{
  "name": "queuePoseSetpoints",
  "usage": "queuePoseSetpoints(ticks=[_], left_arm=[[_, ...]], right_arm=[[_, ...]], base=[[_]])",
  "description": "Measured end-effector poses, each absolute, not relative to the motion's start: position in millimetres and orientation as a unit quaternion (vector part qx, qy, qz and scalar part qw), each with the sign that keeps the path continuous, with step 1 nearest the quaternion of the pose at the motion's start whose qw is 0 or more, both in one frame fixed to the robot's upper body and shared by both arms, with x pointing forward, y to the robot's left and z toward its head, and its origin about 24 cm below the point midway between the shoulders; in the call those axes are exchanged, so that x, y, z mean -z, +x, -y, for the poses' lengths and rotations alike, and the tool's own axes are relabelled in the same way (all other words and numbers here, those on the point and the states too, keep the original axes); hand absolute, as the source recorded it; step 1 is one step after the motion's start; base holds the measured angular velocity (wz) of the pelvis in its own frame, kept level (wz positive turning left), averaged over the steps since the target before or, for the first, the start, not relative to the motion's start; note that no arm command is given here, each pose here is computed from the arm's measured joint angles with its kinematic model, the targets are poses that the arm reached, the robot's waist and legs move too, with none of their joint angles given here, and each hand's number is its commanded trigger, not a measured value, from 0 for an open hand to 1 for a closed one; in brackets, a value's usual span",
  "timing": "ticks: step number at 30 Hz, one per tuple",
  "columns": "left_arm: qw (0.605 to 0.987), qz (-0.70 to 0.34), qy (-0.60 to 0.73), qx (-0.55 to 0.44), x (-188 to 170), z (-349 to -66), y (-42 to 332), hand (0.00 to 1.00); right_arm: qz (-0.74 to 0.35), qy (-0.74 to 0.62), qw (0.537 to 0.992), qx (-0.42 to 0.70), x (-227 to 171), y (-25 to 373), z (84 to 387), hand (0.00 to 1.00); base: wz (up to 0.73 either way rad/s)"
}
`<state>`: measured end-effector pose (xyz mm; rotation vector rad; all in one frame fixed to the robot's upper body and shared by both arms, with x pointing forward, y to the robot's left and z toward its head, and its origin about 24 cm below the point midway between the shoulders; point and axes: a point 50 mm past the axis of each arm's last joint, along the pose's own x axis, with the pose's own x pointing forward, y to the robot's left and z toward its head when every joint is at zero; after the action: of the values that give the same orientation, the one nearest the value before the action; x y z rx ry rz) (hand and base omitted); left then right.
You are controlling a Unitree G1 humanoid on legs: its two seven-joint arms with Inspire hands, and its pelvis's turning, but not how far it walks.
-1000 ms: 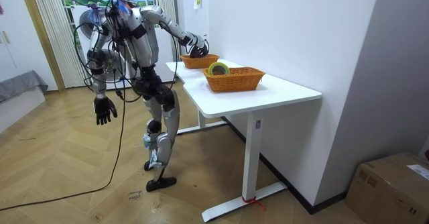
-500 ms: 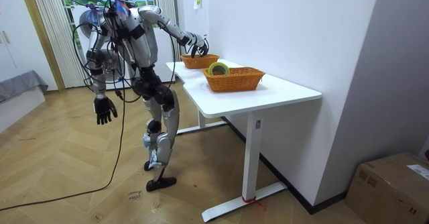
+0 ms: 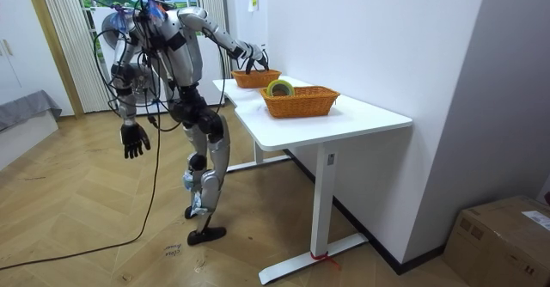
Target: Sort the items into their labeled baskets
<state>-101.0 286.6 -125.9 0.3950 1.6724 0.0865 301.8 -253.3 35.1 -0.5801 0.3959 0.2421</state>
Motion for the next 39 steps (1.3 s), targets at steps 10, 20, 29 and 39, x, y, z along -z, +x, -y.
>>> queuePoseSetpoints(ticks=[10, 20, 29, 39], left_arm=[[0.659, -0.731, 0.173, -0.034, 127, -287, -94, 0.0], [0.692, -0.697, 0.185, -0.036, 131, -289, -64, 0.0], [0.732, -0.649, 0.203, -0.041, 134, -292, -25, 0.0], [0.749, -0.624, 0.213, -0.059, 134, -297, -3, 0.0]], right_arm=[[-0.185, -0.29, 0.931, -0.123, -39, 303, 251, 0.0], [-0.05, -0.225, 0.968, -0.104, -95, 314, 236, 0.0], [0.036, -0.233, 0.97, -0.051, -135, 314, 249, 0.0], [0.073, -0.194, 0.976, 0.064, -153, 311, 281, 0.0]], base=[[-0.01], [-0.17], [-0.34], [-0.35]])
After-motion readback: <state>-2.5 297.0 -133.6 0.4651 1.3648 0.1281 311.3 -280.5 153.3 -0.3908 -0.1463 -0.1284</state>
